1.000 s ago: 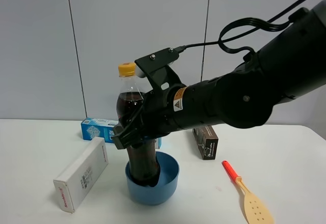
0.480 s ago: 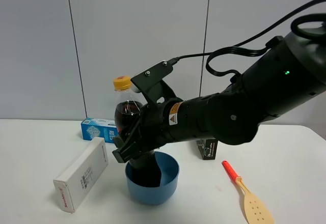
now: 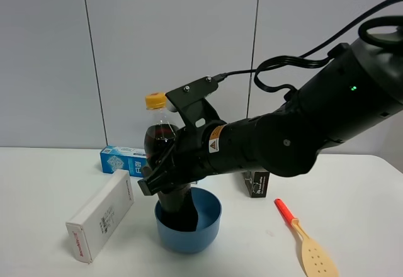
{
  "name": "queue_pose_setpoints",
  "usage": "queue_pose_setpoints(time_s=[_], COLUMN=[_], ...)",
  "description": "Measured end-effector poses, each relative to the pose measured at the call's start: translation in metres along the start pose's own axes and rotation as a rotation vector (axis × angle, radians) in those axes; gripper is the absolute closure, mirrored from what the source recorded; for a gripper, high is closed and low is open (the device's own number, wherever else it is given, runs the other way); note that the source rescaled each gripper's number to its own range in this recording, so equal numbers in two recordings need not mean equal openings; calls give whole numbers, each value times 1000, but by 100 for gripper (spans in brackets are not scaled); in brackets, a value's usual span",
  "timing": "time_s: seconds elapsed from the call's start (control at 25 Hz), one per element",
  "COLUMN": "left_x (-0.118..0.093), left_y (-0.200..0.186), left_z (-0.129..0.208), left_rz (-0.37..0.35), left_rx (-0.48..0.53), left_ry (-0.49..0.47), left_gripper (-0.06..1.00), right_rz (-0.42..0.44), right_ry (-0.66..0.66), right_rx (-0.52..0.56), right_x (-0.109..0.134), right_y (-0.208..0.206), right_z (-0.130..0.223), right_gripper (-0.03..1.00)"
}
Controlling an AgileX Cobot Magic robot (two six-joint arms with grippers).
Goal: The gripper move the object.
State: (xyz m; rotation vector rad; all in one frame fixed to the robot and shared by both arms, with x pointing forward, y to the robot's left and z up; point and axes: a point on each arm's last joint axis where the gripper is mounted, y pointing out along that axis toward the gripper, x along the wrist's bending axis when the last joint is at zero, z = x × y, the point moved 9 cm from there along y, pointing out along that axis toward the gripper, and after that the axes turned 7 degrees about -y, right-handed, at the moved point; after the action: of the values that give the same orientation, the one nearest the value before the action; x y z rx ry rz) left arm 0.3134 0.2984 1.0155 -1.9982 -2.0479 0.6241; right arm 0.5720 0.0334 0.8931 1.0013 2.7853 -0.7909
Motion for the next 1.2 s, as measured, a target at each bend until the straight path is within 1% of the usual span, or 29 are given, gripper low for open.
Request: queue_pose_setpoints(time_s=[0.08, 0.16, 0.24, 0.28, 0.4, 0.8, 0.92, 1.2], left_x=[0, 0, 0, 0, 0, 0, 0, 0], left_y=[0, 0, 0, 0, 0, 0, 0, 0], left_z=[0, 0, 0, 0, 0, 0, 0, 0], left_rz=[0, 0, 0, 0, 0, 0, 0, 0], left_rx=[0, 0, 0, 0, 0, 0, 0, 0], left_ry=[0, 0, 0, 0, 0, 0, 0, 0], left_gripper=[-6, -6, -6, -6, -6, -6, -6, -6], right_rz=[0, -1, -3, -5, -5, 2, 10, 37], right_ry=[40, 65, 80, 80, 77, 72, 70, 67], right_rx=[5, 16, 35, 44, 55, 76, 60, -23], right_x=[0, 0, 0, 0, -1, -7, -11, -22], right_y=[-1, -1, -2, -3, -8, -29, -40, -72], right_z=[0, 2, 4, 5, 2, -15, -27, -65], right_gripper=[82, 64, 57, 55, 53, 53, 53, 53])
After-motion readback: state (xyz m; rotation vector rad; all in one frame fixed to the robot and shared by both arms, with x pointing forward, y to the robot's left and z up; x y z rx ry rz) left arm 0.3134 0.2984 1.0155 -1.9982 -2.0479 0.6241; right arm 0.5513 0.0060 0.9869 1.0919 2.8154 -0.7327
